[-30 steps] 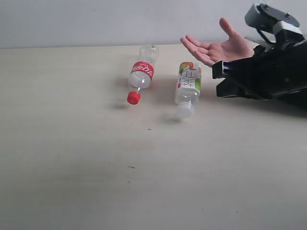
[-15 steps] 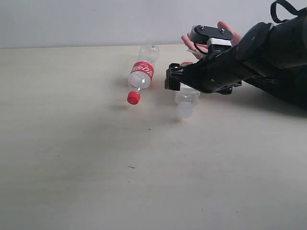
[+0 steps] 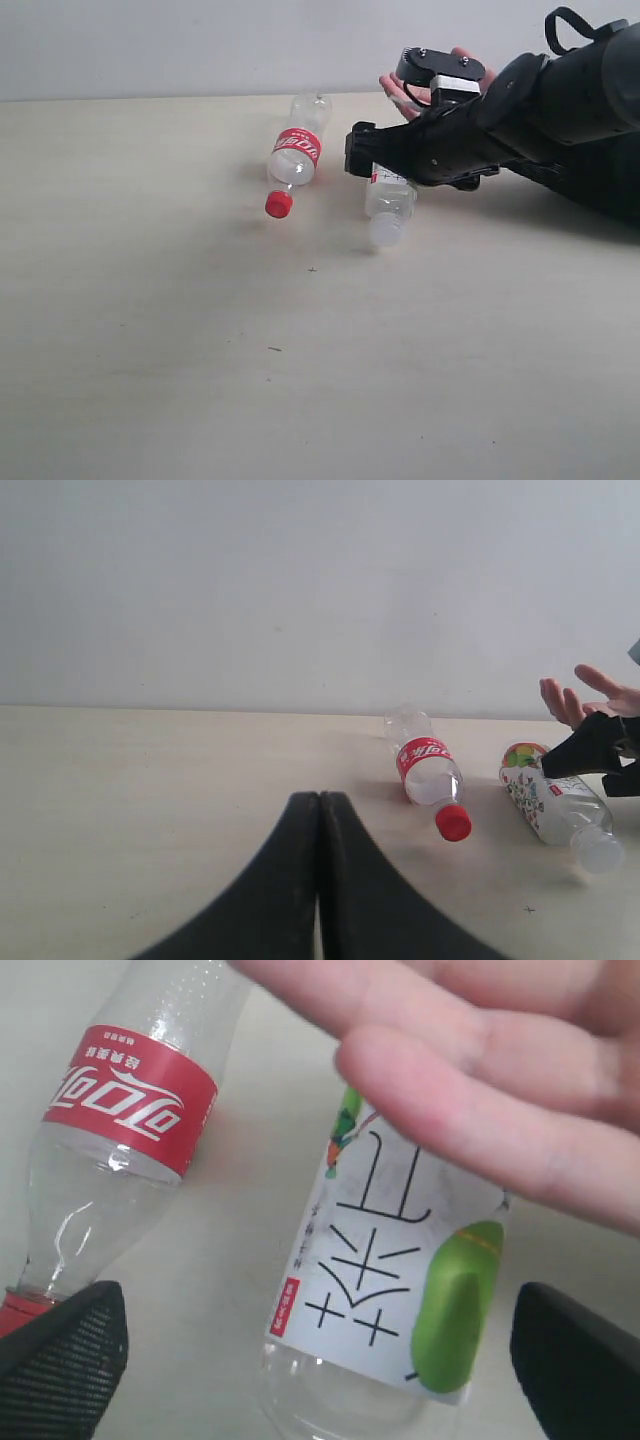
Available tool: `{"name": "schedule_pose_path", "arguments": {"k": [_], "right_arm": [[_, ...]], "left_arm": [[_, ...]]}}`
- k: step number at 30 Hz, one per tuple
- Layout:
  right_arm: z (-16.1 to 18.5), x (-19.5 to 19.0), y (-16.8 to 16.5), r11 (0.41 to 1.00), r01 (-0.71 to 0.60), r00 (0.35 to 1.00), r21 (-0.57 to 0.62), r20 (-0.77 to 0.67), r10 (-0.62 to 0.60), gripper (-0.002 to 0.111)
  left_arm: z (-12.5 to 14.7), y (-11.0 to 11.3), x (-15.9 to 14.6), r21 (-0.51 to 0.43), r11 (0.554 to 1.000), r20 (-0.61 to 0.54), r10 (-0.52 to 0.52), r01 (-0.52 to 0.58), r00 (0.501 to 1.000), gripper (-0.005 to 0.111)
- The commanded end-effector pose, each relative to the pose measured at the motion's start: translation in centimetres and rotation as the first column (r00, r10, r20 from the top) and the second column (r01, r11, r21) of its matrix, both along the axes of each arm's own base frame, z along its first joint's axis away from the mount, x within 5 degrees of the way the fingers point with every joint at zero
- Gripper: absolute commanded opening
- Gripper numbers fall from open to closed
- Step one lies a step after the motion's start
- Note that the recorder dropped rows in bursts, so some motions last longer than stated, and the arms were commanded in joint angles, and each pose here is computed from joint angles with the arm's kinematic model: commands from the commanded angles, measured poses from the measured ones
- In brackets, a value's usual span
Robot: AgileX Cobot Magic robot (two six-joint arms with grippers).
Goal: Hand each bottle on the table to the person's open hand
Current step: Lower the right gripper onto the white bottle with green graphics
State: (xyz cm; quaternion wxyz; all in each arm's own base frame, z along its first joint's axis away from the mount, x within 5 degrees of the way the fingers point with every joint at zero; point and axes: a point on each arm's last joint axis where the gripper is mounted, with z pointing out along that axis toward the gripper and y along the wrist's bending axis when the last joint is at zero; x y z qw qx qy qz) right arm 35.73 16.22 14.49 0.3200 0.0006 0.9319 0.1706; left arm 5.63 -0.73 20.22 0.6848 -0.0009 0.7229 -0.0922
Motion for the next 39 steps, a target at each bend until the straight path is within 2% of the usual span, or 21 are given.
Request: {"name": "schedule_pose_path", "arguments": {"k": [1, 12, 21, 39], "right_arm": [[0.0, 0.3, 0.1, 1.0, 0.008, 1.0, -0.009, 0.026, -0.008, 0.099], [-2.7, 0.8, -0.2, 0.998, 0.041, 0.999, -0.05, 0.016, -0.041, 0.099], [-2.7, 1.2, -0.4, 0.996, 0.068, 0.996, -0.065, 0.062, -0.064, 0.099], [-4.5, 2.1, 0.1, 0.995, 0.047, 0.998, -0.088, 0.037, -0.044, 0.099]], "left_arm": [[0.0, 0.0, 0.0, -0.008, 1.0, 0.007, 0.0, 0.0, 1.0, 0.0], [0.0, 0.0, 0.0, -0.008, 1.0, 0.007, 0.0, 0.0, 1.0, 0.0], [0.0, 0.0, 0.0, -0.008, 1.0, 0.007, 0.0, 0.0, 1.0, 0.0], [0.0, 0.0, 0.0, -0.008, 1.0, 0.007, 0.0, 0.0, 1.0, 0.0]]}}
